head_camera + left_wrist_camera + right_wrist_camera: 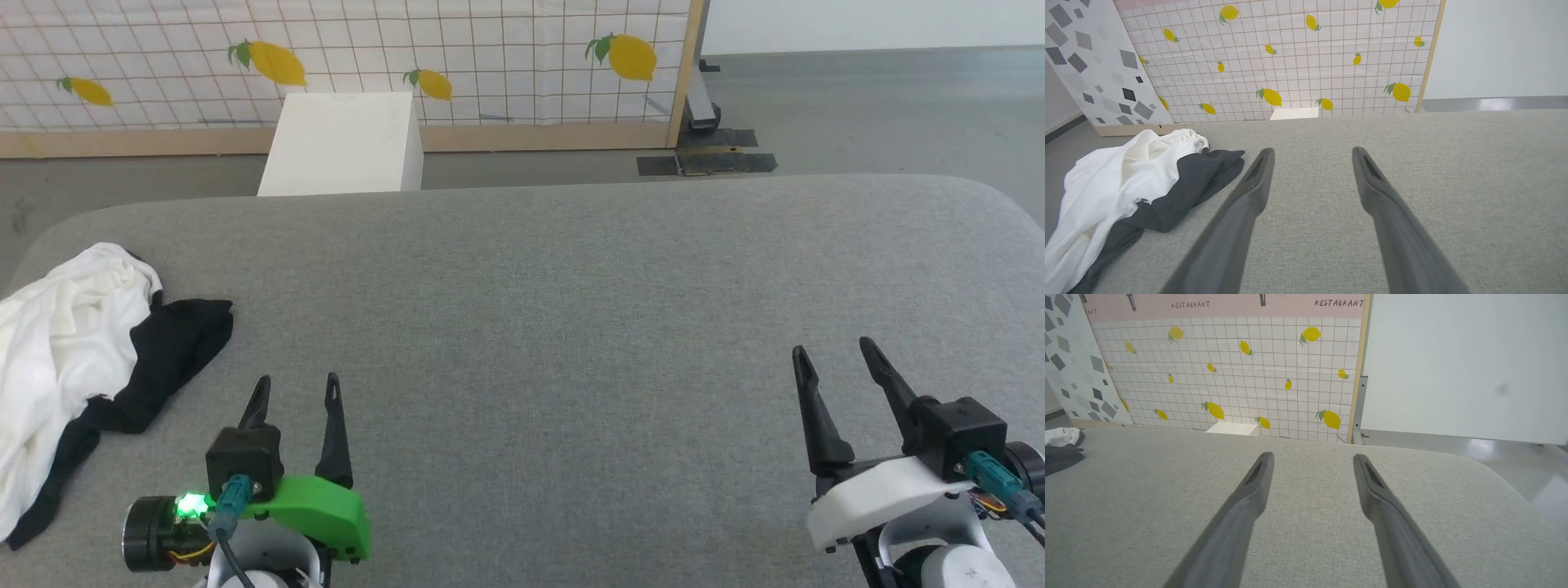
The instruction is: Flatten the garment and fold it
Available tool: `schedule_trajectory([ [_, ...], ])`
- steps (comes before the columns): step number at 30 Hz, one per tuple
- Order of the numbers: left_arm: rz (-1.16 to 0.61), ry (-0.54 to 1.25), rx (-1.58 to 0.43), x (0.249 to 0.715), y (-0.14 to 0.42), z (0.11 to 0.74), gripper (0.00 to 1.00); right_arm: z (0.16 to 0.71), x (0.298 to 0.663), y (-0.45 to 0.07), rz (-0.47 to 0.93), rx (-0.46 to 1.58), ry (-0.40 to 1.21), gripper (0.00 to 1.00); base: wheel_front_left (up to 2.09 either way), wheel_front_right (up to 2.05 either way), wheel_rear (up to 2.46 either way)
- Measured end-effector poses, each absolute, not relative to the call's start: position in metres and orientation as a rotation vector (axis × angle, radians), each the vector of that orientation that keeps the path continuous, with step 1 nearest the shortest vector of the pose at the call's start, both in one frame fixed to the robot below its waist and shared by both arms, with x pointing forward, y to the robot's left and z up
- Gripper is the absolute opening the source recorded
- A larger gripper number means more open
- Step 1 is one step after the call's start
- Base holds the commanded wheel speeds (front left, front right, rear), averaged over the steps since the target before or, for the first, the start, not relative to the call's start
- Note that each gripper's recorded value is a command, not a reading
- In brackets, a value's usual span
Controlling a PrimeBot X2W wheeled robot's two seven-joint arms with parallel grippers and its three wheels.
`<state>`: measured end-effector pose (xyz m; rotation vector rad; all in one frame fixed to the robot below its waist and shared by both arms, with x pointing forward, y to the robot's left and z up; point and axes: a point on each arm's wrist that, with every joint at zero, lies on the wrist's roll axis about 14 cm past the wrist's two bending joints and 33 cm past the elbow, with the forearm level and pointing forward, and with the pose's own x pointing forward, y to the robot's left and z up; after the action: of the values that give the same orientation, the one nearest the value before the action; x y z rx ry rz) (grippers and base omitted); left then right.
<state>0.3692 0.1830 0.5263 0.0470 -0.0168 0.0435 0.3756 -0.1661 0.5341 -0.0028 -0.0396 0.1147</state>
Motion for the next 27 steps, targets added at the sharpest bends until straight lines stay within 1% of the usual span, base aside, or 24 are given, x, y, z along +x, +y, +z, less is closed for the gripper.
schedule_trajectory([
  [13, 0.128, -0.057, 0.057, 0.364, 0.202, 0.535, 1.0, 0.543, 0.385, -0.148, 0.168, 0.009, -0.085, 1.0, 0.0, 0.0, 0.0],
  [27, 0.261, -0.085, 0.063, 0.346, 0.236, 0.541, 1.0, 0.551, 0.399, -0.116, 0.259, 0.027, -0.128, 1.0, 0.0, 0.0, 0.0],
])
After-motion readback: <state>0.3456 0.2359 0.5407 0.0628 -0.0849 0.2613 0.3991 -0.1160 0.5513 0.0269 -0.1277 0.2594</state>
